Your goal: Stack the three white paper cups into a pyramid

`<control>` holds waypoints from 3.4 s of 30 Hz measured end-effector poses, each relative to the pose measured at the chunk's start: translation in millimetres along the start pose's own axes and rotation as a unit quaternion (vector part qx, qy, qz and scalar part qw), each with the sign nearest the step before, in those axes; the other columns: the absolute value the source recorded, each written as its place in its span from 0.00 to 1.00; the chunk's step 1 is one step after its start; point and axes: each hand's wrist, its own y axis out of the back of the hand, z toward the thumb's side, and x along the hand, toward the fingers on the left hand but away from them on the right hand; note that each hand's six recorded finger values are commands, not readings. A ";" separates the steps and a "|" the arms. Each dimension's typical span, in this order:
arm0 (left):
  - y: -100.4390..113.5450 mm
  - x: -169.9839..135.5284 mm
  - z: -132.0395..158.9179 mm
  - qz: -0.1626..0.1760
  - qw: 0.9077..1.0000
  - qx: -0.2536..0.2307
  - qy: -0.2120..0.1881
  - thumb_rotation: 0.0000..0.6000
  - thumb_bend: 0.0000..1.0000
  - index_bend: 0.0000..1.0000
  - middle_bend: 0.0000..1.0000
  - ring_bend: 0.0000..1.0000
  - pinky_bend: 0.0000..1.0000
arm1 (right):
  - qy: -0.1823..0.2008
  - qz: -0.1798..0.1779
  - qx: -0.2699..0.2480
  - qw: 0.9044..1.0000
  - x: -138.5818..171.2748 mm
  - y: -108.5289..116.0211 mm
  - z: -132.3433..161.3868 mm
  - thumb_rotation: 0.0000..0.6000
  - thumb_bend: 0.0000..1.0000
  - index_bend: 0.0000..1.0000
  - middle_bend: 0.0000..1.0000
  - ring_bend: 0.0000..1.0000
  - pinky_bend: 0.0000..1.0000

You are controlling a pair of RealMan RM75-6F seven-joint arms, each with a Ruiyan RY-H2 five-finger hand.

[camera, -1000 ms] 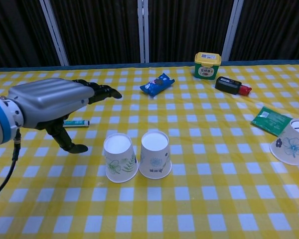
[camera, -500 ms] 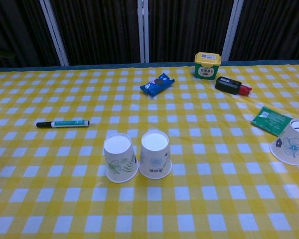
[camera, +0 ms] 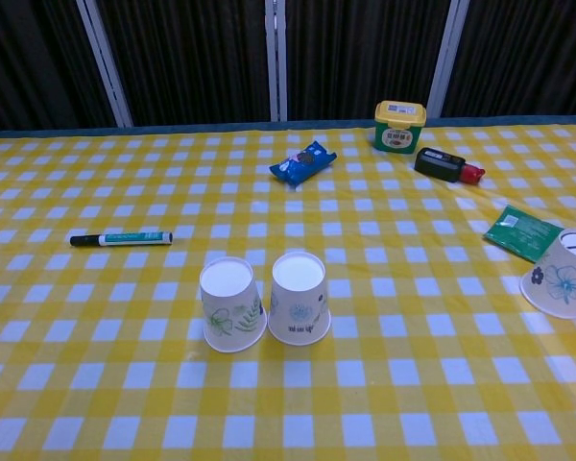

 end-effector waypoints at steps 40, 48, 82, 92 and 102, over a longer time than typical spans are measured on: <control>2.0 1.6 -1.1 -0.003 1.000 -0.008 -0.003 1.00 0.25 0.00 0.00 0.00 0.00 | 0.056 -0.045 -0.021 0.997 -23.3 13.6 68.8 1.00 0.30 0.46 0.08 0.00 0.16; 3.8 1.3 -2.6 -0.001 1.000 -0.011 -0.001 1.00 0.25 0.00 0.00 0.00 0.00 | 0.122 -0.065 -0.051 0.989 -9.4 43.9 123.2 1.00 0.30 0.48 0.09 0.00 0.17; 4.5 2.5 -7.1 -0.010 1.000 -0.020 0.003 1.00 0.25 0.00 0.00 0.00 0.00 | 0.248 -0.043 -0.085 0.964 6.4 31.7 282.3 1.00 0.30 0.49 0.10 0.00 0.18; 4.3 3.2 -10.3 -0.014 1.000 -0.022 0.007 1.00 0.25 0.00 0.00 0.00 0.00 | 0.253 -0.044 -0.068 0.964 8.0 23.4 291.9 1.00 0.30 0.49 0.10 0.00 0.18; 3.7 3.3 -9.4 -0.019 1.000 -0.021 0.006 1.00 0.25 0.00 0.00 0.00 0.00 | 0.255 -0.039 -0.064 0.964 9.0 19.4 292.7 1.00 0.20 0.42 0.08 0.00 0.18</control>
